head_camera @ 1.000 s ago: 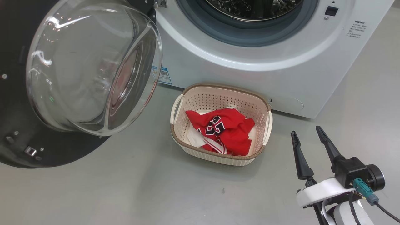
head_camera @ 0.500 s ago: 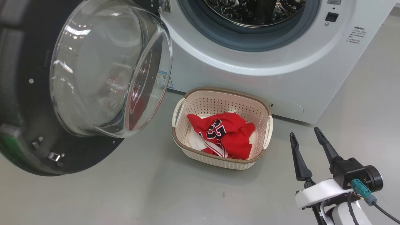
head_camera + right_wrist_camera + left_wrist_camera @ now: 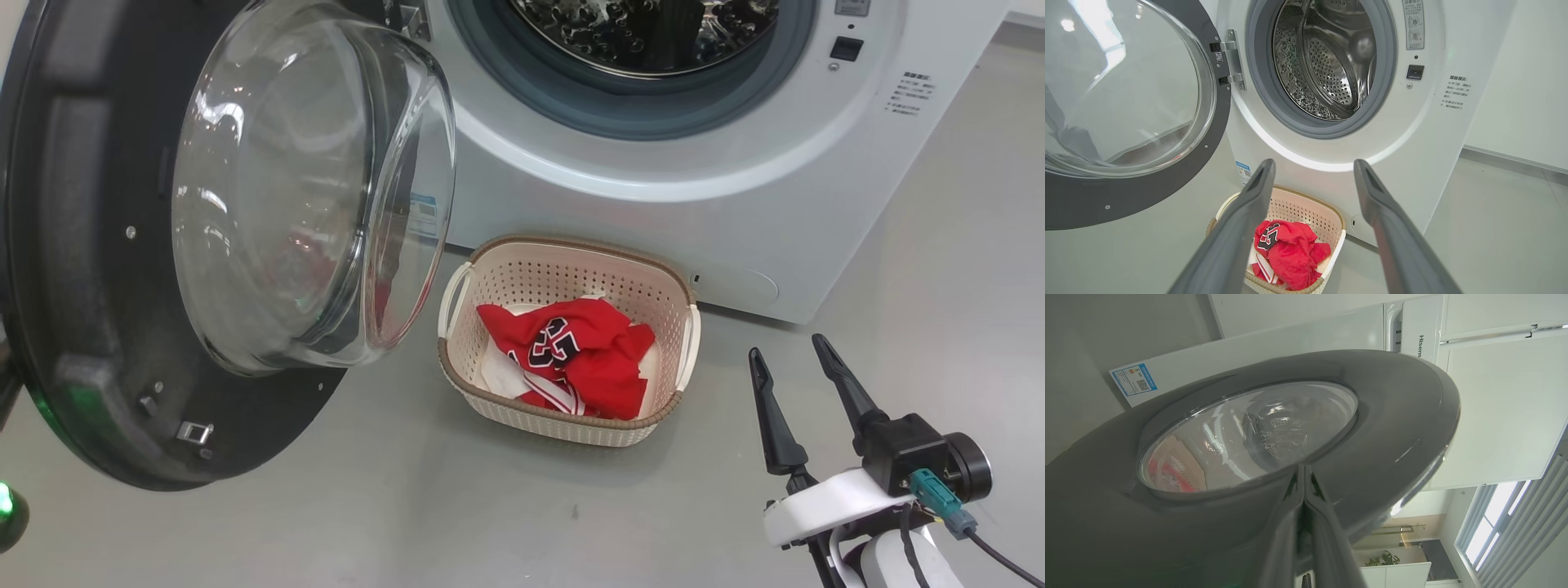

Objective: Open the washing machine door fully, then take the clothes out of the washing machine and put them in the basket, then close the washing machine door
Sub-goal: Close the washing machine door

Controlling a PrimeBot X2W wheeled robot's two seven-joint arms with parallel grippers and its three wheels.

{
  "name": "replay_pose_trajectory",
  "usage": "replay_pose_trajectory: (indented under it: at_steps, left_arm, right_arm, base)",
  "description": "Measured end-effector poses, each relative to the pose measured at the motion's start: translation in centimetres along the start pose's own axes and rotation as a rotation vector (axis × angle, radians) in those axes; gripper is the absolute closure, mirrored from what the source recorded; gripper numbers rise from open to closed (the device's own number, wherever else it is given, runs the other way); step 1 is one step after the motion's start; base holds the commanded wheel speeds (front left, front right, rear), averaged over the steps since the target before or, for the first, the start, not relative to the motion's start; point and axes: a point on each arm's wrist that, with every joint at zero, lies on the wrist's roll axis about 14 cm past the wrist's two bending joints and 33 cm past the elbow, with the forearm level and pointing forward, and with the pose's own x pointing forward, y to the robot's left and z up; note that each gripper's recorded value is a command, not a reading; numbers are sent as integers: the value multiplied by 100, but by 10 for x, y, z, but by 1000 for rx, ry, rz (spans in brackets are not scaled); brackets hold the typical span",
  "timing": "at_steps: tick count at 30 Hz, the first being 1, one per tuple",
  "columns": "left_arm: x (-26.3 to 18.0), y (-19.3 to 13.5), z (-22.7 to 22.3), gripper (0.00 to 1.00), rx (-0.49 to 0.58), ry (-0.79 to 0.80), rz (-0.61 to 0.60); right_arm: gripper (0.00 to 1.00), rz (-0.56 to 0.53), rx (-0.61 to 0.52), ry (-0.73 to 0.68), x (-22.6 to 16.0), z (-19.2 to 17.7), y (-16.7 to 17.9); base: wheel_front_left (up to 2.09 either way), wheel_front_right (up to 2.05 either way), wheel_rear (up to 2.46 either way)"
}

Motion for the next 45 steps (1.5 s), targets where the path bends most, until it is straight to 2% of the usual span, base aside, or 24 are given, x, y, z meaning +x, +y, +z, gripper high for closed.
replay_pose_trajectory:
  at_steps: [18, 31, 45]
  left_arm:
    - [34, -4, -71, 100, -14, 280, -56]
    - [63, -4, -147, 100, -92, 535, -106]
    - [93, 0, -201, 100, -158, 707, -130]
  right_arm:
    - [0, -93, 12, -14, -13, 4, -25]
    - [0, -183, 19, -42, -22, 13, -51]
    - [0, -283, 24, -61, -37, 19, -81]
  base:
    - [0, 0, 0]
    - [0, 0, 0]
    - [0, 0, 0]
